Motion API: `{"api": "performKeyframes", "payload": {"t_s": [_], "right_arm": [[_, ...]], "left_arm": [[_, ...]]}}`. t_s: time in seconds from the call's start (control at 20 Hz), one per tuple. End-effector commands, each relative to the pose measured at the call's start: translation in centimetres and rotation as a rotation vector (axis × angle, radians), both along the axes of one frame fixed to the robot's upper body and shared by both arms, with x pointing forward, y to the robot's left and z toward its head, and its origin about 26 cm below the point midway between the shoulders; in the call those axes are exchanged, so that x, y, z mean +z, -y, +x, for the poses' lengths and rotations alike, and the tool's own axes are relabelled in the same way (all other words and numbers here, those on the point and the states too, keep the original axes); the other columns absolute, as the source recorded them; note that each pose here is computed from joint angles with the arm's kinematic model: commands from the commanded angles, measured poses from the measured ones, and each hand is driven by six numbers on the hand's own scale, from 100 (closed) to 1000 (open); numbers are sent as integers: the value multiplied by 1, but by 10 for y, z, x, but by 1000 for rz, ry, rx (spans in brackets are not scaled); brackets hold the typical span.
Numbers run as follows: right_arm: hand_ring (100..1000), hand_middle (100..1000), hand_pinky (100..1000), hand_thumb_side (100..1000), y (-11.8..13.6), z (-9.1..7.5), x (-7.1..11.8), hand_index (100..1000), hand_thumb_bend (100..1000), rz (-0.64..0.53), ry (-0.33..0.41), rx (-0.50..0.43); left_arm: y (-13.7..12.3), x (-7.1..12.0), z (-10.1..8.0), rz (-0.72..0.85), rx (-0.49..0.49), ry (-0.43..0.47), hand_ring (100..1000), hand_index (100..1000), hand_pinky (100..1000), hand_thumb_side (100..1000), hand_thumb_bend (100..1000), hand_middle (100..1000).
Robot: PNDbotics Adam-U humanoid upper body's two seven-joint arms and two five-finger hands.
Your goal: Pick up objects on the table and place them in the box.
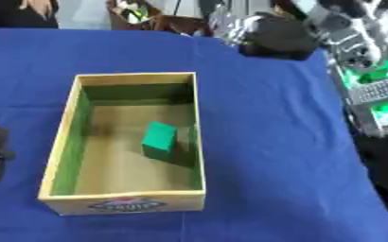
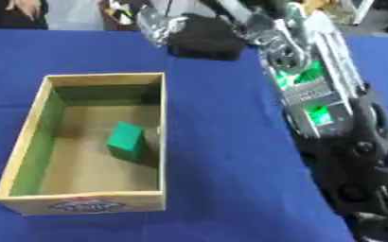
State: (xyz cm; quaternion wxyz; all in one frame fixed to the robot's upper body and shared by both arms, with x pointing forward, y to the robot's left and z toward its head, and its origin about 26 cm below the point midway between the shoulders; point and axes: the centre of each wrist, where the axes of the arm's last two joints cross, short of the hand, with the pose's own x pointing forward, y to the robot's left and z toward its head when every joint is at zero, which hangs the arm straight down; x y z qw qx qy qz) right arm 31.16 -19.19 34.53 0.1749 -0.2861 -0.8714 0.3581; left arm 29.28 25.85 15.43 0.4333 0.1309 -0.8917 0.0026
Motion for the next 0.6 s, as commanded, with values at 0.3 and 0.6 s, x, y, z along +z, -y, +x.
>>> {"api": "performKeyframes", "payload": {"t_s": [0.3, 0.6], "right_arm": [[710, 514, 754, 597, 64, -3, -45, 693, 100, 589, 21, 67], [779, 639, 782, 809, 94, -8, -90, 842, 100, 710, 47, 82]], "left_arm": [[-5, 9, -2, -9, 44, 42, 356, 466, 100, 902, 100, 487], [-6, 9, -2, -15, 58, 47, 356, 466, 100, 901, 100, 488]]}}
